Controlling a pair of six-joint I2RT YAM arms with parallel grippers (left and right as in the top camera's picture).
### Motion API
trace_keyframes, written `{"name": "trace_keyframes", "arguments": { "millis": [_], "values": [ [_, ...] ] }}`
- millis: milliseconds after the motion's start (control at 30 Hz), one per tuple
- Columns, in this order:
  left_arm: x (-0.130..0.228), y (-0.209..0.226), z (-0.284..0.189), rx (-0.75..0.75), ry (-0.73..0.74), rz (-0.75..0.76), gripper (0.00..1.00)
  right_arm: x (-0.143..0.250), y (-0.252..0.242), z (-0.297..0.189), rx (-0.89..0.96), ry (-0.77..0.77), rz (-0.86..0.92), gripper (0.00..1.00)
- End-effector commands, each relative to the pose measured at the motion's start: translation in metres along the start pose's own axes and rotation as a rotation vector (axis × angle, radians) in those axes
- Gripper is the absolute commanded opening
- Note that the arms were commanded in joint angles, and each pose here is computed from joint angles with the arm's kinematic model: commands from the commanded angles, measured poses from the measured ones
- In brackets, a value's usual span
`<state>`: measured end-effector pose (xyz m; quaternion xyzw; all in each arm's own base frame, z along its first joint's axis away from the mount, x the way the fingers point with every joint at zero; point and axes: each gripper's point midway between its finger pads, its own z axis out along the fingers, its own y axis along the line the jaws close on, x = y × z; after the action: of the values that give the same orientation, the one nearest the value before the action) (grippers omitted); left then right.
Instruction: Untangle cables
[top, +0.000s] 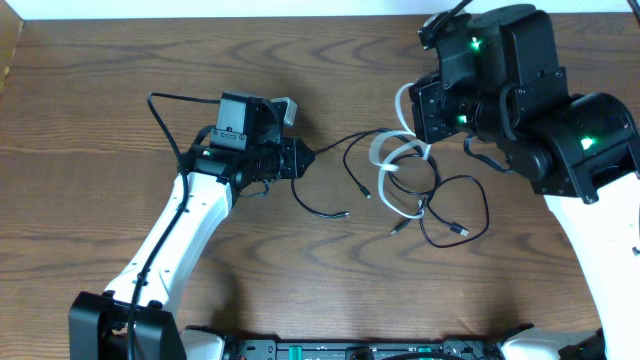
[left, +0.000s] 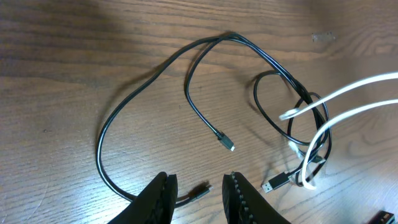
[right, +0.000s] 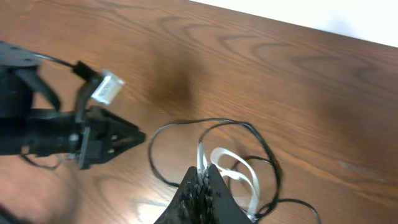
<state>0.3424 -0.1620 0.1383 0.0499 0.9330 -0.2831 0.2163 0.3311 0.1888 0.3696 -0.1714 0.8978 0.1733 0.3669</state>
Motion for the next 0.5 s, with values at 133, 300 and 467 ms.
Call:
{"name": "trace_keyframes", "arguments": {
  "millis": [133,300,467],
  "values": [
    [0.004,0.004,0.003,-0.007,0.014,-0.010,0.29,-0.038,0.013,-0.047,-0.025,-0.158,-0.052,0.01],
    [0.005,0.004,0.003,-0.008,0.019,-0.013,0.30,-0.049,-0.056,-0.067,0.341,-0.220,0.004,0.01],
    [0.007,0.005,0.003,-0.011,0.028,-0.017,0.30,-0.020,-0.123,-0.080,0.566,-0.124,0.167,0.01]
  ]
}}
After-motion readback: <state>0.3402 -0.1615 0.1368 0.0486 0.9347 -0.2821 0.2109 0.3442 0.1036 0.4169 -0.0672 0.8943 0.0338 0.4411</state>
